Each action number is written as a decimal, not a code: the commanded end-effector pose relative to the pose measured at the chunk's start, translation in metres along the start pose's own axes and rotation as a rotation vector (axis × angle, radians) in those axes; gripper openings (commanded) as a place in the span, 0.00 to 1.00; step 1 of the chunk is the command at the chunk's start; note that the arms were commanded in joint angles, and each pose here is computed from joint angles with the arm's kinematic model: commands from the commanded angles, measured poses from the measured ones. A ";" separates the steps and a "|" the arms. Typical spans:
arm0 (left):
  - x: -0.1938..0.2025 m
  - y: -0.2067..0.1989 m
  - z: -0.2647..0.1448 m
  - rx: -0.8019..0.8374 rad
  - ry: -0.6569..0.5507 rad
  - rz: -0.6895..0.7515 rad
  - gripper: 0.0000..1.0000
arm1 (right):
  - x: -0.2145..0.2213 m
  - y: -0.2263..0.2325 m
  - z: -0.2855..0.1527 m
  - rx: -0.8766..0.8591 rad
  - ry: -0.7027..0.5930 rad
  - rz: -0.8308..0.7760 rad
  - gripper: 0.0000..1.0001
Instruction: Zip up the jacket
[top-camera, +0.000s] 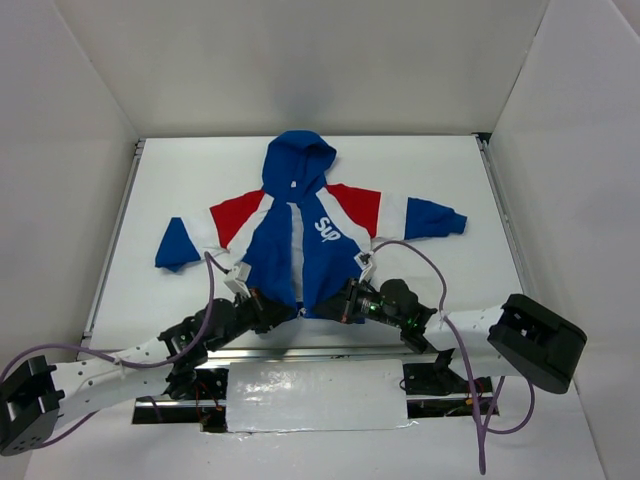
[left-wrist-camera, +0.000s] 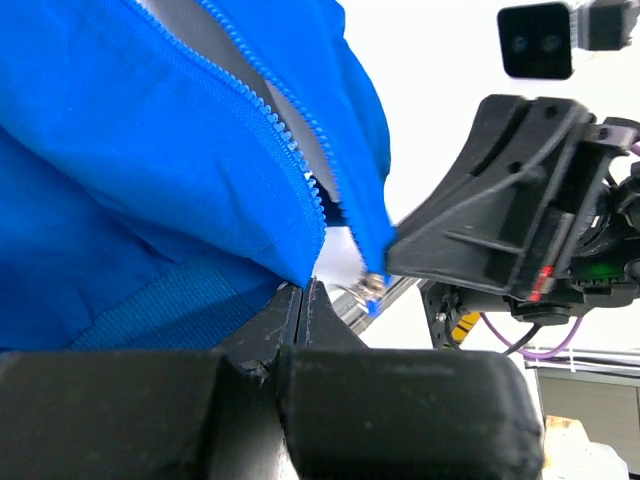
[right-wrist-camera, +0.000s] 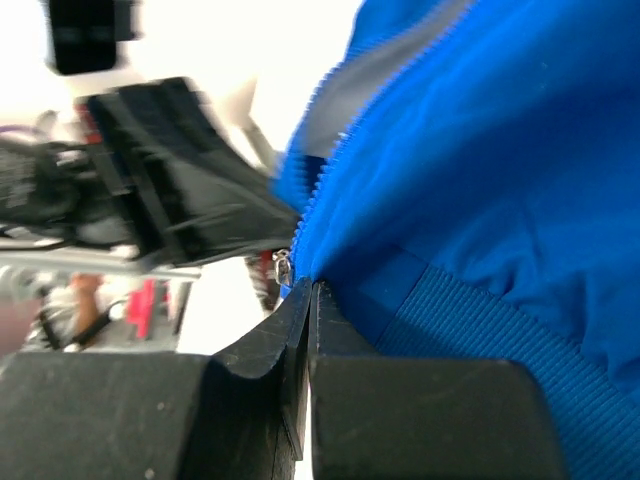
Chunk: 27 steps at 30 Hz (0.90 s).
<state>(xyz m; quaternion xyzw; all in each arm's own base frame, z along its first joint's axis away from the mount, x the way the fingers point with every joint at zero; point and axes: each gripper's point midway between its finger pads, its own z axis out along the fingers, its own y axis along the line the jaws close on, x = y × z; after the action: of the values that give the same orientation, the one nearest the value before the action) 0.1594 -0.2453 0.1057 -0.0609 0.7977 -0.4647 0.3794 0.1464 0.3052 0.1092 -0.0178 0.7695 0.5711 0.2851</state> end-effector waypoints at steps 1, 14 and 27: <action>-0.013 -0.021 0.000 0.089 -0.056 -0.035 0.00 | -0.009 0.046 -0.004 -0.207 -0.016 -0.034 0.00; -0.031 0.048 -0.013 -0.366 -0.142 -0.138 0.00 | -0.134 0.000 0.053 0.501 -0.188 -0.330 0.00; -0.034 0.066 -0.032 -0.421 -0.172 -0.114 0.00 | -0.025 -0.049 0.070 0.308 0.124 -0.281 0.00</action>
<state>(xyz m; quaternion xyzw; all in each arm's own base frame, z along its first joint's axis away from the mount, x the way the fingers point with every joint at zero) 0.1756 -0.1797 0.0812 -0.2050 0.8420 -0.3144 0.3876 0.2278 0.3562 0.1271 -0.1442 0.7957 0.4471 0.3824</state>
